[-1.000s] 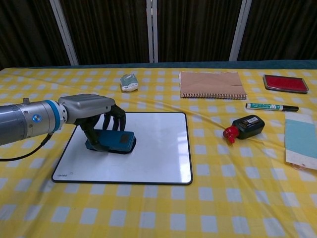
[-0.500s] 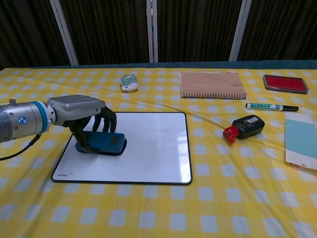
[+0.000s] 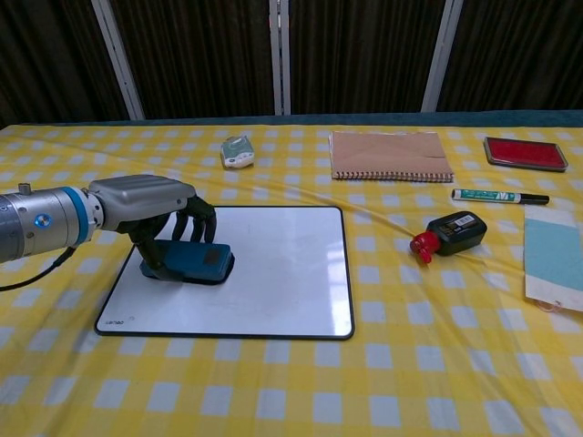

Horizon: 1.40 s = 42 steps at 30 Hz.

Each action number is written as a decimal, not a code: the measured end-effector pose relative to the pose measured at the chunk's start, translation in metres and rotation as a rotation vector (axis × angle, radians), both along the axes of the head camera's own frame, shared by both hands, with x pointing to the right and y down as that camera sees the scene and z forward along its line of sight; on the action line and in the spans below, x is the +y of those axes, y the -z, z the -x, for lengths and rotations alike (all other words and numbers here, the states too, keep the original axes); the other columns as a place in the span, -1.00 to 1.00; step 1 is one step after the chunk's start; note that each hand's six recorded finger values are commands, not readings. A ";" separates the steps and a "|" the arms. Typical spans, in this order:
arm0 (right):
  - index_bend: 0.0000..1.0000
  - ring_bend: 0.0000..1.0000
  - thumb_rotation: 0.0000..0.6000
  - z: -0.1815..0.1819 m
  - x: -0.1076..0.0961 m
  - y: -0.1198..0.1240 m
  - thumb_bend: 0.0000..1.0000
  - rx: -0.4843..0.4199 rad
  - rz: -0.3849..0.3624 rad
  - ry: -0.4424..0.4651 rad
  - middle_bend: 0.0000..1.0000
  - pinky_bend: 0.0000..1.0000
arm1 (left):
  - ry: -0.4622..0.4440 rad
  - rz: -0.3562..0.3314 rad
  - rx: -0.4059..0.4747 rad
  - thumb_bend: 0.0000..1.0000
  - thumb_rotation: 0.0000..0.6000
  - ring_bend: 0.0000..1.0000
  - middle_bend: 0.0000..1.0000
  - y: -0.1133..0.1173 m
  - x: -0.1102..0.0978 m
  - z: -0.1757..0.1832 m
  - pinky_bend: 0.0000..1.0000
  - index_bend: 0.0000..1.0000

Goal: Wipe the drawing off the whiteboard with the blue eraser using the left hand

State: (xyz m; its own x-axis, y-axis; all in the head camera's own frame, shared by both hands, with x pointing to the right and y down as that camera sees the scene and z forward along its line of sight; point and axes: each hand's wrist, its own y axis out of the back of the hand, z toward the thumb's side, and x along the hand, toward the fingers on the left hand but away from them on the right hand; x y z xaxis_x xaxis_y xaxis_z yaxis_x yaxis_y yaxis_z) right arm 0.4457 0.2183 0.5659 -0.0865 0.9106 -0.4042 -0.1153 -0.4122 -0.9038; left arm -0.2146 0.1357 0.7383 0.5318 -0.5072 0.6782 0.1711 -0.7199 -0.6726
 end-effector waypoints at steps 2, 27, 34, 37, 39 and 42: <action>-1.00 -1.00 1.00 0.000 0.000 0.000 -1.00 0.001 0.001 0.000 -1.00 -1.00 | -0.020 0.010 0.013 -0.39 1.00 -0.03 -0.08 0.002 0.008 -0.006 0.17 0.18; -1.00 -1.00 1.00 -0.001 0.002 -0.001 -1.00 0.007 0.007 -0.002 -1.00 -1.00 | 0.131 -0.032 -0.060 -0.39 1.00 -0.03 -0.07 -0.002 -0.033 0.036 0.17 0.19; -1.00 -1.00 1.00 0.001 0.002 0.000 -1.00 0.002 0.007 0.002 -1.00 -1.00 | 0.186 -0.085 -0.071 -0.39 1.00 -0.03 -0.08 0.017 -0.057 0.066 0.17 0.19; -1.00 -1.00 1.00 0.002 0.002 0.000 -1.00 -0.001 0.007 0.005 -1.00 -1.00 | 0.210 -0.102 -0.100 -0.39 1.00 -0.03 -0.08 0.023 -0.063 0.088 0.17 0.19; -1.00 -1.00 1.00 0.003 0.003 0.000 -1.00 -0.002 0.008 0.007 -1.00 -1.00 | 0.230 -0.095 -0.120 -0.39 1.00 -0.03 -0.08 0.023 -0.061 0.103 0.17 0.19; -1.00 -1.00 1.00 0.003 0.003 0.001 -1.00 -0.004 0.007 0.009 -1.00 -1.00 | 0.254 -0.073 -0.146 -0.39 1.00 -0.03 -0.08 0.018 -0.053 0.122 0.17 0.19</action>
